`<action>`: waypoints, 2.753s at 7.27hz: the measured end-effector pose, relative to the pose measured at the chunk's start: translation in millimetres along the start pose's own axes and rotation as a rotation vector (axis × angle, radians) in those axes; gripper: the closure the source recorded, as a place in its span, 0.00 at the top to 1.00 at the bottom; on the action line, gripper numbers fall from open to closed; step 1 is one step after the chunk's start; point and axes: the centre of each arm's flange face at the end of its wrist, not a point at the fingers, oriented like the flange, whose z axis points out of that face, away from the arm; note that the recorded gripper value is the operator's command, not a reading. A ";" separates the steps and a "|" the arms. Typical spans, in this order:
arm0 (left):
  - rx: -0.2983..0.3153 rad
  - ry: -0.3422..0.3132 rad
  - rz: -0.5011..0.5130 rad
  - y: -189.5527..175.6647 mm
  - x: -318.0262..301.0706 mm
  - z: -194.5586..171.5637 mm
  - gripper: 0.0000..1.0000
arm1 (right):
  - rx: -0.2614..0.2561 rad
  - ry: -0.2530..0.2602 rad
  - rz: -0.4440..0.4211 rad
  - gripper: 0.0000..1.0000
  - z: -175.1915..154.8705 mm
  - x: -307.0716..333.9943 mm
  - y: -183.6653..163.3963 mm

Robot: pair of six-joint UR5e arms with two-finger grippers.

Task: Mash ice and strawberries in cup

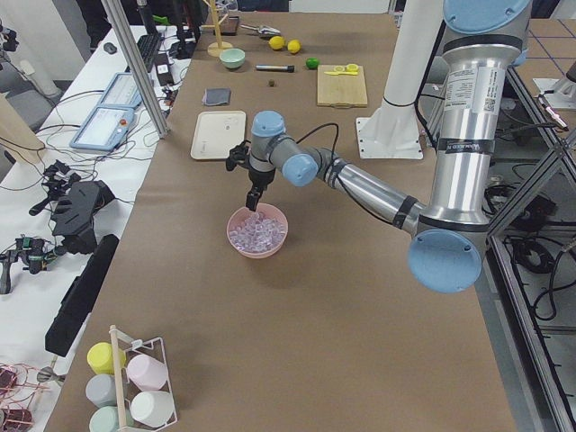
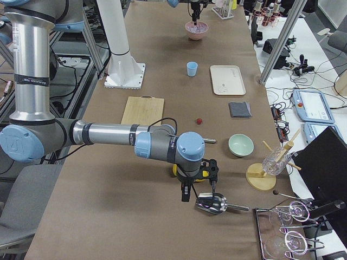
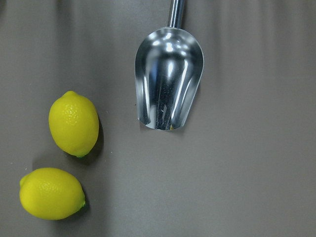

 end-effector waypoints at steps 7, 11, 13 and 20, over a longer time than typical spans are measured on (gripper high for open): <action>-0.036 0.016 -0.179 25.2 12.4 23.0 0.92 | 0.003 0.006 -0.004 1.00 -1.8 -1.2 1.1; -0.059 0.022 -0.165 34.0 25.1 31.7 0.91 | 0.002 0.006 -0.004 1.00 -1.1 -1.0 5.6; -0.064 0.021 -0.163 36.2 25.2 33.1 0.91 | 0.001 0.006 -0.003 1.00 -0.7 -0.8 6.2; -0.075 0.016 -0.150 39.2 25.6 40.0 0.90 | 0.004 0.007 -0.005 1.00 -2.1 -2.0 6.3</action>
